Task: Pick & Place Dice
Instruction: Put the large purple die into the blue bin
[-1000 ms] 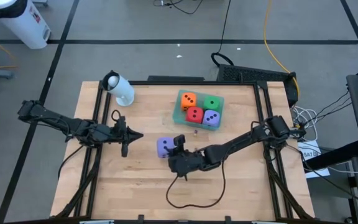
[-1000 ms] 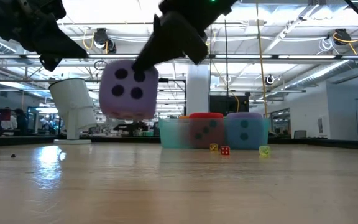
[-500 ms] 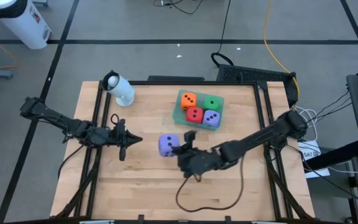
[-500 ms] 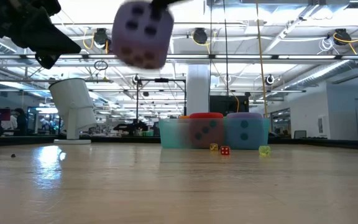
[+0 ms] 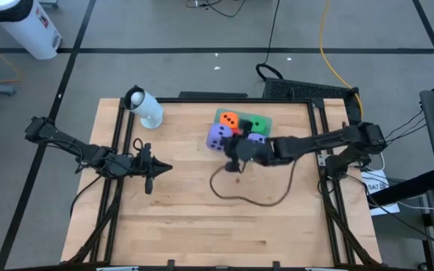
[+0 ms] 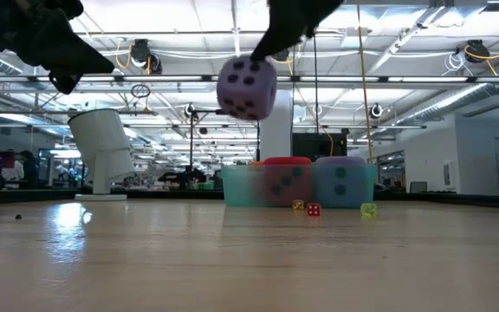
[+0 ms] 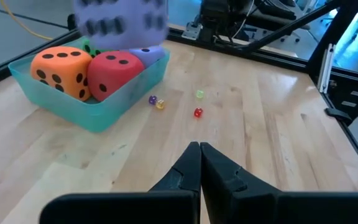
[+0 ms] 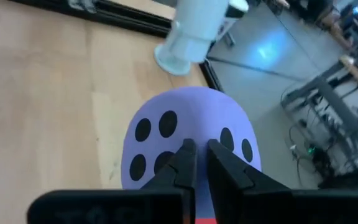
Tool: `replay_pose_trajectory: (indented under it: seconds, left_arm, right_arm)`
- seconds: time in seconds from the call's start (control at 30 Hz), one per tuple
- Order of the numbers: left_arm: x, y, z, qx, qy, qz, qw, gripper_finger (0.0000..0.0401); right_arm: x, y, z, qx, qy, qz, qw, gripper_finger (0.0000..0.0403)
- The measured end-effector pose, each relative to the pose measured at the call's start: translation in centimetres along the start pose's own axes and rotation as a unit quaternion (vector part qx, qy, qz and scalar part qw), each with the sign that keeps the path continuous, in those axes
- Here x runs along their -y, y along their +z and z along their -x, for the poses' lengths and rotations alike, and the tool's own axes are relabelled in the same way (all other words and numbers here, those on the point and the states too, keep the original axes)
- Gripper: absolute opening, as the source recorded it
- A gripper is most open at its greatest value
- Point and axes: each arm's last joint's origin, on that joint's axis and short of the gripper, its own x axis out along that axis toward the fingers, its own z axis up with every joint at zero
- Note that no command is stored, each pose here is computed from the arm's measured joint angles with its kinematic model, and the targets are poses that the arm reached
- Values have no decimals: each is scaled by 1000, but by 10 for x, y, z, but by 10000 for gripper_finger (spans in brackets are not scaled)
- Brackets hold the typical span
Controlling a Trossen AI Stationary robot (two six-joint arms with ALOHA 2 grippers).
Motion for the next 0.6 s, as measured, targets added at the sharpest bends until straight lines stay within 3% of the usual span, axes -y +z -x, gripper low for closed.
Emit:
replay_pose_trajectory:
  seconds: [0.17, 0.6]
  left_arm:
    - [0, 0, 0, 0, 0, -7, 1000, 5]
    - [1, 2, 0, 9, -3, -16, 1000, 5]
  right_arm:
    - [10, -21, -30, -3, 2, -24, 1000, 14]
    - [27, -36, -51, 7, 37, -56, 998, 0]
